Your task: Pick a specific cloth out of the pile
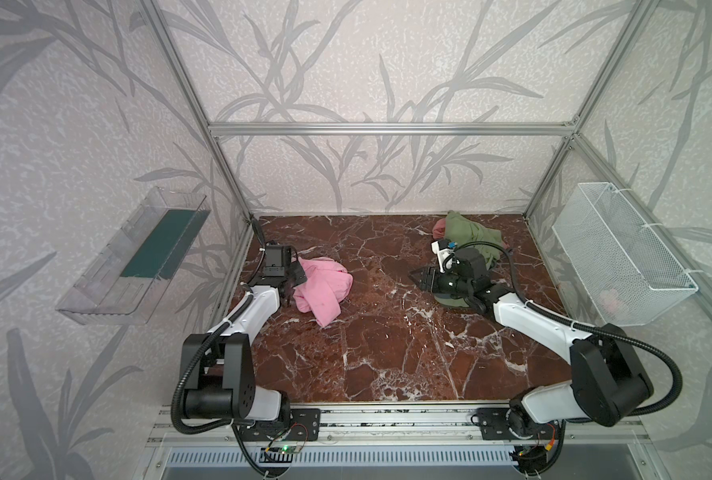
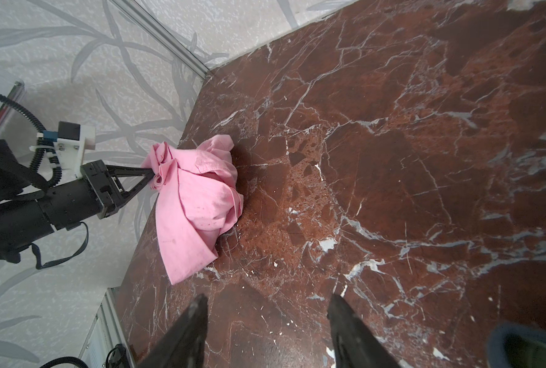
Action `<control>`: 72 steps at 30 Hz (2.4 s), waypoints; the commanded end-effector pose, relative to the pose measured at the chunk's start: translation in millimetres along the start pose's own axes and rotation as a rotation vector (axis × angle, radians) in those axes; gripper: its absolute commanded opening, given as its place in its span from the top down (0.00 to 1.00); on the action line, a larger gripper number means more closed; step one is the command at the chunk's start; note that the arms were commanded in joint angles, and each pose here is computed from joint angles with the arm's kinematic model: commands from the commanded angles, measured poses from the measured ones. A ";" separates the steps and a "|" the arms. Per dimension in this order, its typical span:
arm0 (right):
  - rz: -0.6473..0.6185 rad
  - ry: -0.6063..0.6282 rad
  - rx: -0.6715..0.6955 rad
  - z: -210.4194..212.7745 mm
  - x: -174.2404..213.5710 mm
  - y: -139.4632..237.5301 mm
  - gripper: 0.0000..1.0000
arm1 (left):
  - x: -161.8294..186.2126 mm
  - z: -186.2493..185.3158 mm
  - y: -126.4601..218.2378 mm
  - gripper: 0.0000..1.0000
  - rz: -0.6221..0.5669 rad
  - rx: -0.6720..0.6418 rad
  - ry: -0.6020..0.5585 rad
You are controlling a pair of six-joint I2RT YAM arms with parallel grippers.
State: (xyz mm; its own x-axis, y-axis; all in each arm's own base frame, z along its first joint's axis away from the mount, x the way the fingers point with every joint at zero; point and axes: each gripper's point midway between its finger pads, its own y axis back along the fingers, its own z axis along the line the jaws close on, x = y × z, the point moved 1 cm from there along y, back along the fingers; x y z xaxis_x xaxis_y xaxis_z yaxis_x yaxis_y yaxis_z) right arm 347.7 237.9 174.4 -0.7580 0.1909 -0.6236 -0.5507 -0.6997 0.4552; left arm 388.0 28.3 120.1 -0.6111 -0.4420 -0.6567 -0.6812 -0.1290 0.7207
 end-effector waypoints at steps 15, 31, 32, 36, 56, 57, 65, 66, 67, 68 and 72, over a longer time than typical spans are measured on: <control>-0.018 0.014 0.001 3.9 -14.0 1.0 0.40 | 13.2 19.4 -16.6 0.61 0.037 -0.026 0.110; 0.009 -0.031 -0.070 7.7 -12.1 -15.4 0.40 | 60.4 -21.4 77.3 0.56 0.020 0.106 -0.003; 0.012 -0.035 -0.077 8.5 -11.5 -15.9 0.39 | 72.3 -25.3 81.0 0.56 0.043 0.123 -0.016; 0.005 -0.036 -0.094 10.2 -9.0 -14.3 0.40 | 113.9 -23.2 88.6 0.56 0.118 0.133 -0.027; 0.003 -0.049 -0.080 19.4 -10.7 -2.2 0.39 | 166.7 -22.7 51.9 0.65 0.215 0.124 -0.071; 0.002 -0.047 -0.081 20.0 -11.5 -1.6 0.39 | 166.5 -22.3 50.0 0.68 0.212 0.118 -0.072; 0.005 -0.027 -0.076 20.5 -14.3 -3.8 0.39 | 159.5 -18.4 51.4 1.00 0.176 0.095 -0.086; 0.005 -0.021 -0.077 20.8 -15.1 -3.9 0.39 | 158.4 -17.7 54.0 1.00 0.174 0.095 -0.087; 0.005 -0.019 -0.081 21.8 -15.0 -4.0 0.39 | 156.9 -17.1 57.9 1.00 0.173 0.096 -0.089; 0.005 -0.017 -0.083 22.3 -15.0 -3.6 0.39 | 154.8 -16.9 62.5 1.00 0.170 0.098 -0.092; 0.002 -0.022 -0.084 21.2 -12.9 -2.5 0.39 | 144.5 -16.6 82.7 1.00 0.146 0.094 -0.120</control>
State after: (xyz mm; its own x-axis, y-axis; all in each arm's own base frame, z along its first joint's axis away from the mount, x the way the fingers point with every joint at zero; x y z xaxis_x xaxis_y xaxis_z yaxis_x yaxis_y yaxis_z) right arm 350.5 249.6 176.9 -0.7946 0.2048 -0.5715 -0.5048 -0.7458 0.4346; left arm 254.0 -66.9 71.5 -0.7539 -0.3625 -0.5479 -0.6048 0.0570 0.7944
